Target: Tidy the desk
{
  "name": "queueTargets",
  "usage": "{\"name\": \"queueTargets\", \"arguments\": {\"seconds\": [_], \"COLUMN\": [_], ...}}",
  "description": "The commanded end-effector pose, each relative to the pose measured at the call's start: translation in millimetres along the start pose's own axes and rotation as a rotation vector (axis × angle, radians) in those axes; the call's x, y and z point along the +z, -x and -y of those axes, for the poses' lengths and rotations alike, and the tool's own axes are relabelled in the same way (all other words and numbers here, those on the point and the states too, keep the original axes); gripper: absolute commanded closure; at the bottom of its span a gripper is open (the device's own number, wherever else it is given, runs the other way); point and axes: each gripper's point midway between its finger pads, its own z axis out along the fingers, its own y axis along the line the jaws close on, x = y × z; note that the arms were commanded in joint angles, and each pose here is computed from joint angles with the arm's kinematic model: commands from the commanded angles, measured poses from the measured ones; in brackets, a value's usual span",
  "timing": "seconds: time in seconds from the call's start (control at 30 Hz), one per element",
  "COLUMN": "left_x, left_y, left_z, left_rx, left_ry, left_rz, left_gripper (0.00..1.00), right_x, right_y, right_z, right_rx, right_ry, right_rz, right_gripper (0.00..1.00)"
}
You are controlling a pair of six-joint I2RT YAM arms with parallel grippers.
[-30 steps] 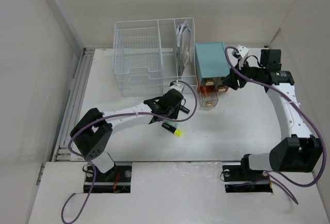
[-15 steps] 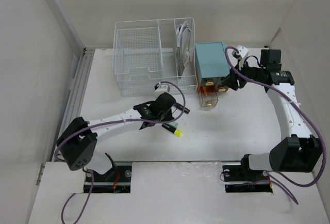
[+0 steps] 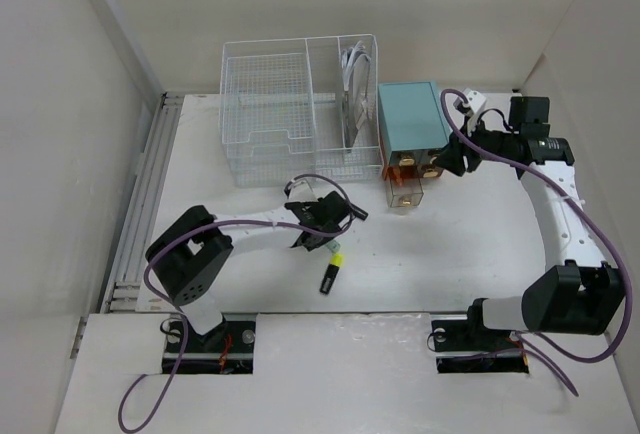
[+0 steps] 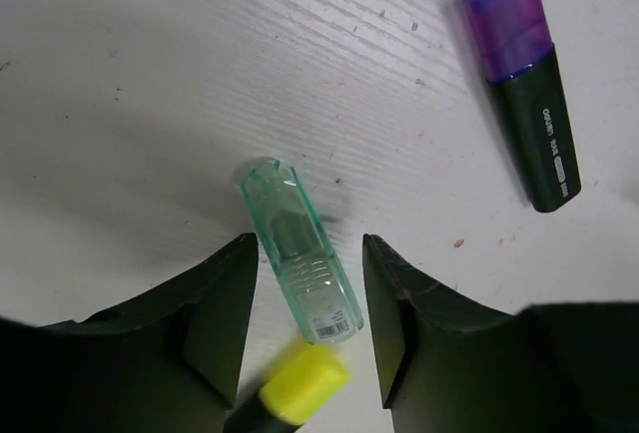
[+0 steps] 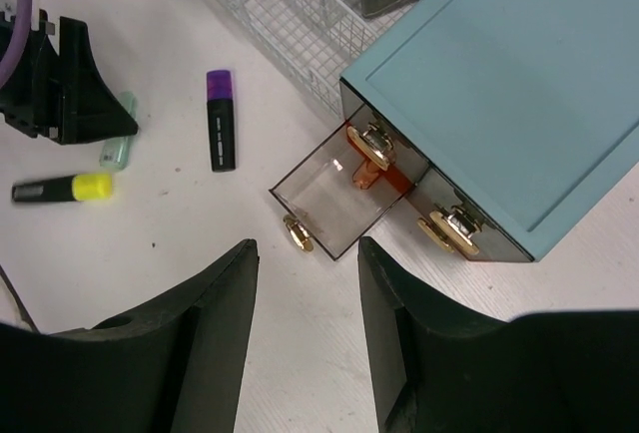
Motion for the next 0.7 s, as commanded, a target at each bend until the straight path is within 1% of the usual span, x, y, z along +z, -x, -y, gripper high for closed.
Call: {"name": "queueTargets", "arguments": {"seconds": [0.0,0.03,0.07,0.13,0.2,0.27,0.33,0.43,0.5,0.67], "left_x": [-11.9,-11.6,-11.7,-11.4,-7.4,-5.3,-1.7,4.3,12.0,20.1], "left_y": [13.8,15.4,15.0,16.3,14.4,9.3,5.6,-1.3,-8.9,-17.4], "left_z": [2.6,2.2,0.0,-3.8,-3.7,-4.7,-3.4,-1.3,-8.2,0.1], "left_rx": [-0.092,-0.092,-0.088,-0.092,-0.087,-0.082,-0.086,-0.086,-0.047,-0.005], "left_ry": [0.01,0.012,0.02,0.035,0.046,0.052,0.043,0.041,0.068,0.072], "left_rz": [0.055,0.064,0.063,0.073,0.071,0.049,0.039,0.016,-0.003,-0.041], "left_gripper": [0.56,0.56,0.53,0.52,0.52,0.53,0.58,0.59,0.6,0.62], "right_x": [-1.5,-1.5,-1.3,-1.3,-1.3,-3.1,-3.1,-3.0,-7.6,-11.3], "right_y": [5.2,5.2,6.3,6.4,6.4,5.1,5.1,6.0,11.4,12.2], "right_z": [-3.1,-3.1,-4.9,-4.9,-4.9,-4.9,-4.9,-6.3,-5.7,-7.1], "right_rx": [-0.022,-0.022,-0.022,-0.022,-0.022,-0.01,-0.01,-0.01,-0.02,-0.017], "right_ry": [0.029,0.029,0.04,0.04,0.04,0.042,0.042,0.05,0.043,0.042], "right_rz": [0.023,0.023,0.03,0.03,0.03,0.031,0.031,0.036,0.051,0.057], "right_gripper": [0.5,0.5,0.48,0.48,0.48,0.48,0.48,0.48,0.48,0.48]}}
